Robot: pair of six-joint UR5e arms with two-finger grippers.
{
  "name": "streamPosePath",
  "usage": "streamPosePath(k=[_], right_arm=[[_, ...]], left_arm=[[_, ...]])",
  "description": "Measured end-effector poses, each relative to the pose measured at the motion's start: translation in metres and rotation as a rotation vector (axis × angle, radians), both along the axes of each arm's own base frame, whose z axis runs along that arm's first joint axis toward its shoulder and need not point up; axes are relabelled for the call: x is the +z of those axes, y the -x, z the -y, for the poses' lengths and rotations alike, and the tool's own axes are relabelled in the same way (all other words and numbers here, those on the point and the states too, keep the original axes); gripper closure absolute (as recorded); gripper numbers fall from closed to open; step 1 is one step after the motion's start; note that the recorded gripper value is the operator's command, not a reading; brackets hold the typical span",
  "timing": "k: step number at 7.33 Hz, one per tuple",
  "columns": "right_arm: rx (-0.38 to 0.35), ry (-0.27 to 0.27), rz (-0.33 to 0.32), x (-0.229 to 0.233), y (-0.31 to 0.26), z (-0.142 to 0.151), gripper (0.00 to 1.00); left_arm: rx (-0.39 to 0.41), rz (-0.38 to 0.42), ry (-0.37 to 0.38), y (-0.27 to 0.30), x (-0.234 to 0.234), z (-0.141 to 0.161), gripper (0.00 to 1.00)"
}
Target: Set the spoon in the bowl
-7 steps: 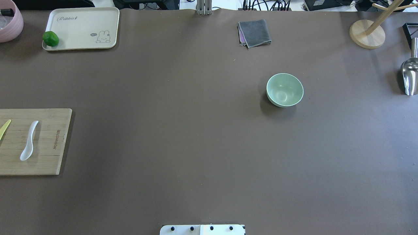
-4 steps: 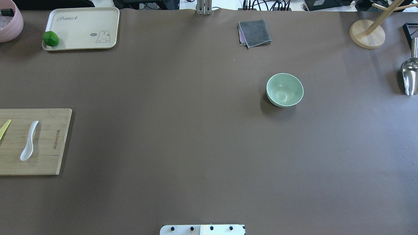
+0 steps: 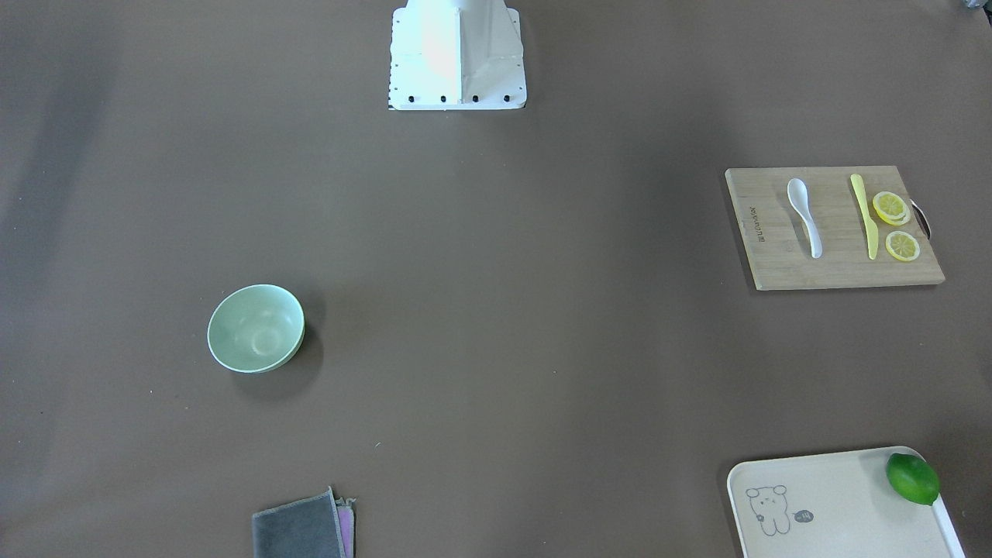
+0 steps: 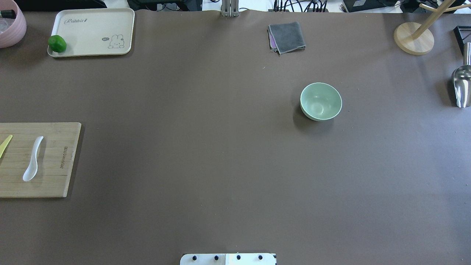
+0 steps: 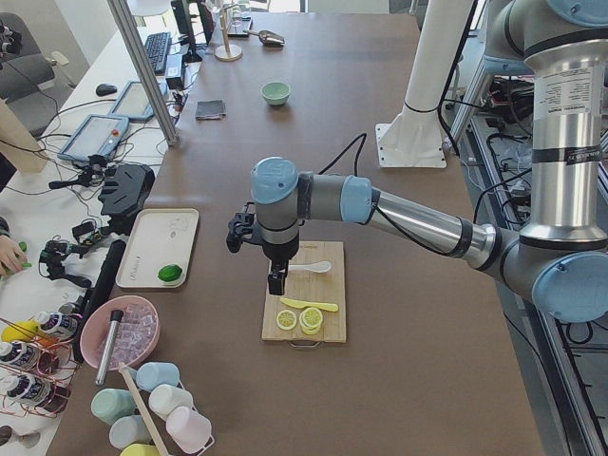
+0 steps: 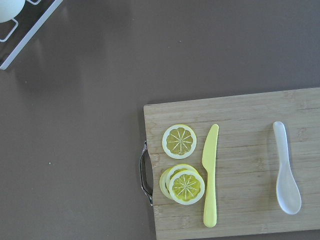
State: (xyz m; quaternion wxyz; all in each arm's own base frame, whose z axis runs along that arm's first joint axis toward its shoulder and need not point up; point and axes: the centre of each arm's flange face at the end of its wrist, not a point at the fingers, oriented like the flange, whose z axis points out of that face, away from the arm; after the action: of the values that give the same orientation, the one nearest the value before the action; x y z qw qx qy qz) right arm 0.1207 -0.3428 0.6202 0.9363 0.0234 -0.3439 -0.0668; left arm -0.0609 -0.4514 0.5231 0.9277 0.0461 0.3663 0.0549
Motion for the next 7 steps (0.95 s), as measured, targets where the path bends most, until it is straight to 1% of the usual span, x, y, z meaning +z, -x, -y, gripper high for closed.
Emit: streamPosePath(k=[1,2,3,4,6,7], right_arm=[[0.011,-0.042,-0.007,-0.014,-0.005,0.009,0.00],[0.041,-0.085,-0.014,-0.027,-0.016,0.020,0.00],[0.078,-0.105,-0.017,-0.035,-0.024,0.029,0.00],[0.107,-0.115,-0.018,-0.039,-0.027,0.031,0.00],[0.133,-0.156,0.010,-0.044,-0.026,0.033,0.00],[0.148,-0.152,0.030,-0.047,-0.021,0.035,0.00]], left_arm=[[-0.001,-0.001,-0.063,0.000,-0.011,0.011,0.02],[-0.002,-0.003,-0.138,0.000,-0.015,0.021,0.02],[-0.002,-0.005,-0.200,0.000,-0.016,0.028,0.02],[0.000,-0.018,-0.249,-0.001,-0.020,0.033,0.02],[0.009,-0.105,-0.307,-0.007,-0.034,0.036,0.02],[0.010,-0.136,-0.341,-0.012,-0.036,0.035,0.02]])
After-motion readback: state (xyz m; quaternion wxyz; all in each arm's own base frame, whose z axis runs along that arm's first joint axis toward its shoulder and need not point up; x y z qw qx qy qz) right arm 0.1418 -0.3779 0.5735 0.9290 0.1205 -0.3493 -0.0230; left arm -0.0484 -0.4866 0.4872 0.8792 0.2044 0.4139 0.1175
